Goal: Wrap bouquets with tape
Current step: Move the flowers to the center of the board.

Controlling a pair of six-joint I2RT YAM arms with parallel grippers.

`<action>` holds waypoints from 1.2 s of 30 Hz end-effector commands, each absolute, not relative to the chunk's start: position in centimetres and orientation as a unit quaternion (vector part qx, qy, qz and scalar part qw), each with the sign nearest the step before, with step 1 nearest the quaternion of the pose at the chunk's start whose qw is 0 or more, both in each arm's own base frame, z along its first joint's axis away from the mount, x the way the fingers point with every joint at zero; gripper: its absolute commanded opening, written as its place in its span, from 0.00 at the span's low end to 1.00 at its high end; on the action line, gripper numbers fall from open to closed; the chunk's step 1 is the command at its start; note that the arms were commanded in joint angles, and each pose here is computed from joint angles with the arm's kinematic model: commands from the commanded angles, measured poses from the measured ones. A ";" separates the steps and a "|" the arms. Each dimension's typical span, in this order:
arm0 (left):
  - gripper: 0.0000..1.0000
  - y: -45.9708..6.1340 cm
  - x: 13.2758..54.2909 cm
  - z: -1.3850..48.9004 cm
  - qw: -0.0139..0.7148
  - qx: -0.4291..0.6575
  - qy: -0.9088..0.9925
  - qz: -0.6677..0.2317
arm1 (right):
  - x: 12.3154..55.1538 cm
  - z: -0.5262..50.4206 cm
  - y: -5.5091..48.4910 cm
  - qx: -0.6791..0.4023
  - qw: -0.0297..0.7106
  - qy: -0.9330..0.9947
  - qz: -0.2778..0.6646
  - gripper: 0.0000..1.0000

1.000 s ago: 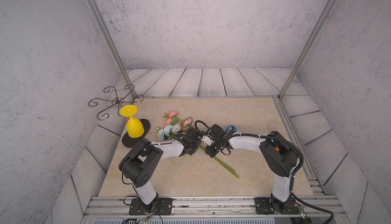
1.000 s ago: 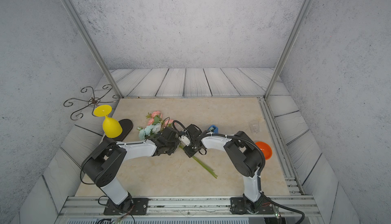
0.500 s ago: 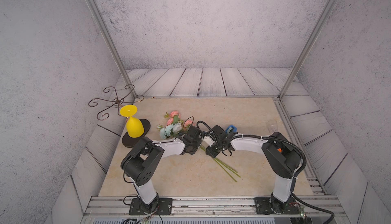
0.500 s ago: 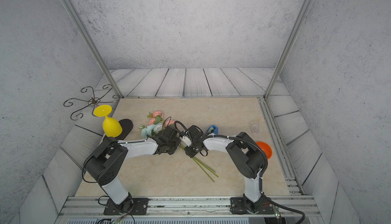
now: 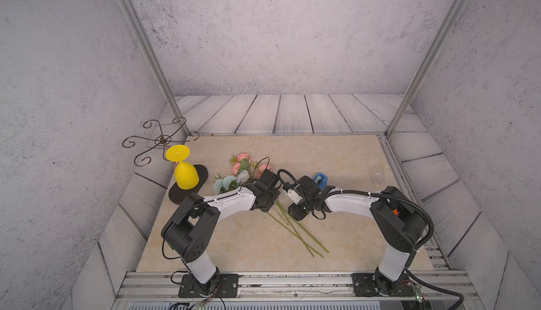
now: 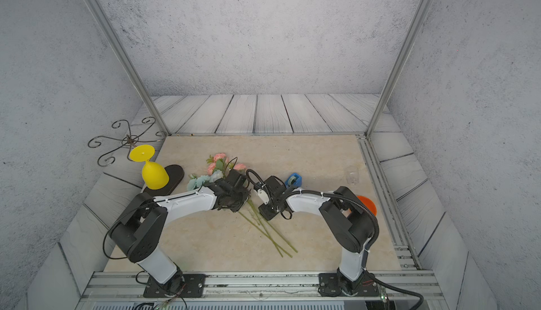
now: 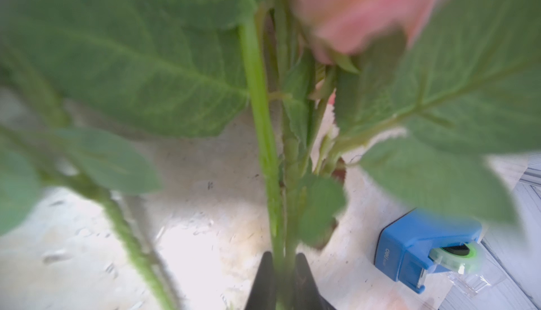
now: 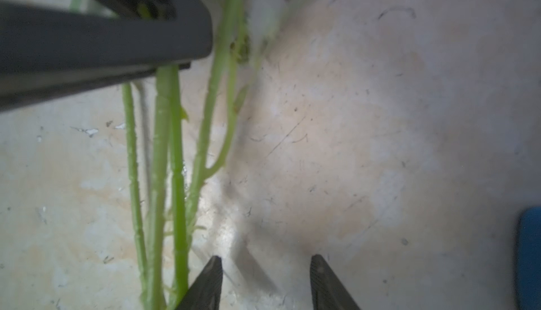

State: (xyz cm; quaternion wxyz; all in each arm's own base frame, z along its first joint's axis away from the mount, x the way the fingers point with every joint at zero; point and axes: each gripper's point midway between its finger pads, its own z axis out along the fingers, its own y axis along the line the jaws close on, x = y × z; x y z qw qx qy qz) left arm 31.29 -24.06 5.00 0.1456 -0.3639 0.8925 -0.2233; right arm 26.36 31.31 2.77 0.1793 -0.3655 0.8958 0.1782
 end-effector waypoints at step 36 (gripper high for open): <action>0.68 -14.2 26.3 6.8 0.152 -0.349 0.905 -0.189 | 27.6 3.2 35.9 -0.336 0.121 0.901 0.247 0.98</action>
